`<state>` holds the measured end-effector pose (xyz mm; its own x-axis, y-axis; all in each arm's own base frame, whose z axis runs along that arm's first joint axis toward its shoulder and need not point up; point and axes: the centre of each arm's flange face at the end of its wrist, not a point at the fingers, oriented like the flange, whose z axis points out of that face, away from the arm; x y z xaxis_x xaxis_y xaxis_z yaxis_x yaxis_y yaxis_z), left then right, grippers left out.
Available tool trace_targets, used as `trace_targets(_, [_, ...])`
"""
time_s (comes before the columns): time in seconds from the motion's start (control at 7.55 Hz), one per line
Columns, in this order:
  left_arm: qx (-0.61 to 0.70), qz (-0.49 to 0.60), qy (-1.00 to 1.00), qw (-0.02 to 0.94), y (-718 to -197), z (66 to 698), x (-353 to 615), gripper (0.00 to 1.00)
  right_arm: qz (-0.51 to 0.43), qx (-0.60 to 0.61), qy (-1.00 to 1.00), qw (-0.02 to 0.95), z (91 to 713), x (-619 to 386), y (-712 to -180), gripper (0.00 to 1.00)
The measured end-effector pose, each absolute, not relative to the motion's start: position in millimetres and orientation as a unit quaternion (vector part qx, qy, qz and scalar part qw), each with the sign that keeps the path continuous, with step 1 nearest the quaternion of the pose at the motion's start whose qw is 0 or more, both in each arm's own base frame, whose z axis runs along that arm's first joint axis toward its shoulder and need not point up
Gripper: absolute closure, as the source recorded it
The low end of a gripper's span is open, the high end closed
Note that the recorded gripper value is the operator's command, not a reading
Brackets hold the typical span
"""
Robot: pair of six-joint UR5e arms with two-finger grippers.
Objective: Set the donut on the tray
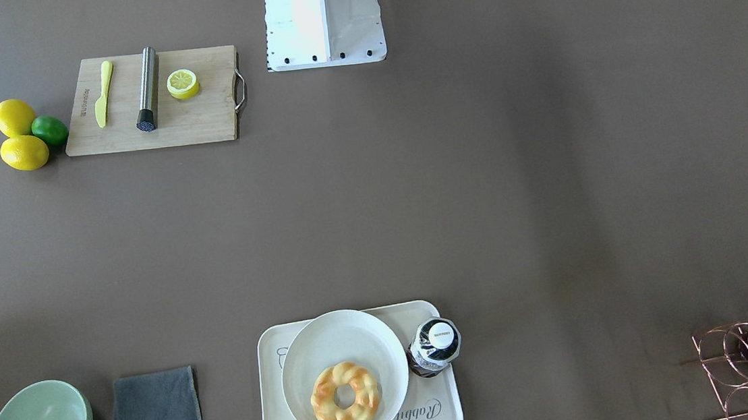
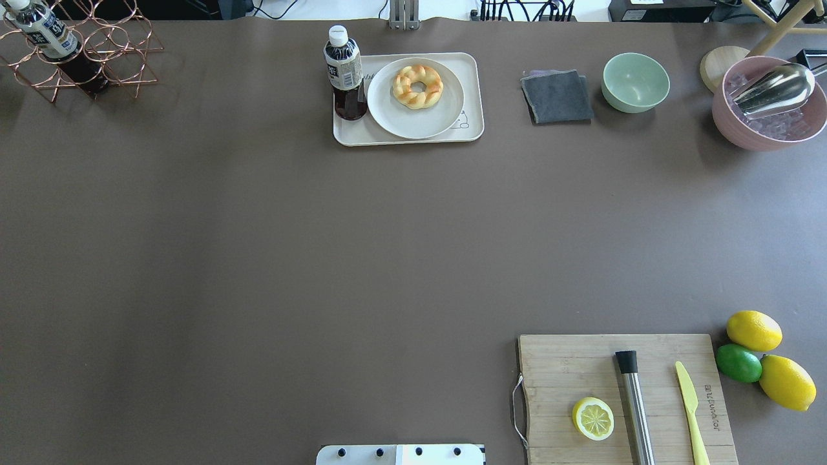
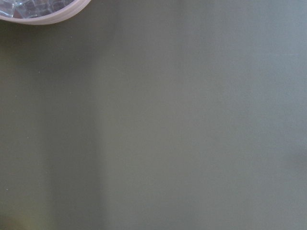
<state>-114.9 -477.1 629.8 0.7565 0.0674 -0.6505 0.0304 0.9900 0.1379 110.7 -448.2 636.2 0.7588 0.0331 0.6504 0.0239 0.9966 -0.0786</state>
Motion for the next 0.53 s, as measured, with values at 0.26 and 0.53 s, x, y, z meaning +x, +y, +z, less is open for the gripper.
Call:
trace_targets(0.26, [0.070, 0.011, 0.349, 0.935, -477.3, 629.5, -114.5, 0.02, 0.002, -0.041, -0.347, 0.937, 636.5, 110.4, -448.3, 0.00])
trace_targets(0.53, [0.071, 0.011, 0.348, 0.935, -478.2, 628.8, -114.1, 0.02, 0.002, -0.042, -0.347, 0.937, 637.1, 110.4, -448.2, 0.00])
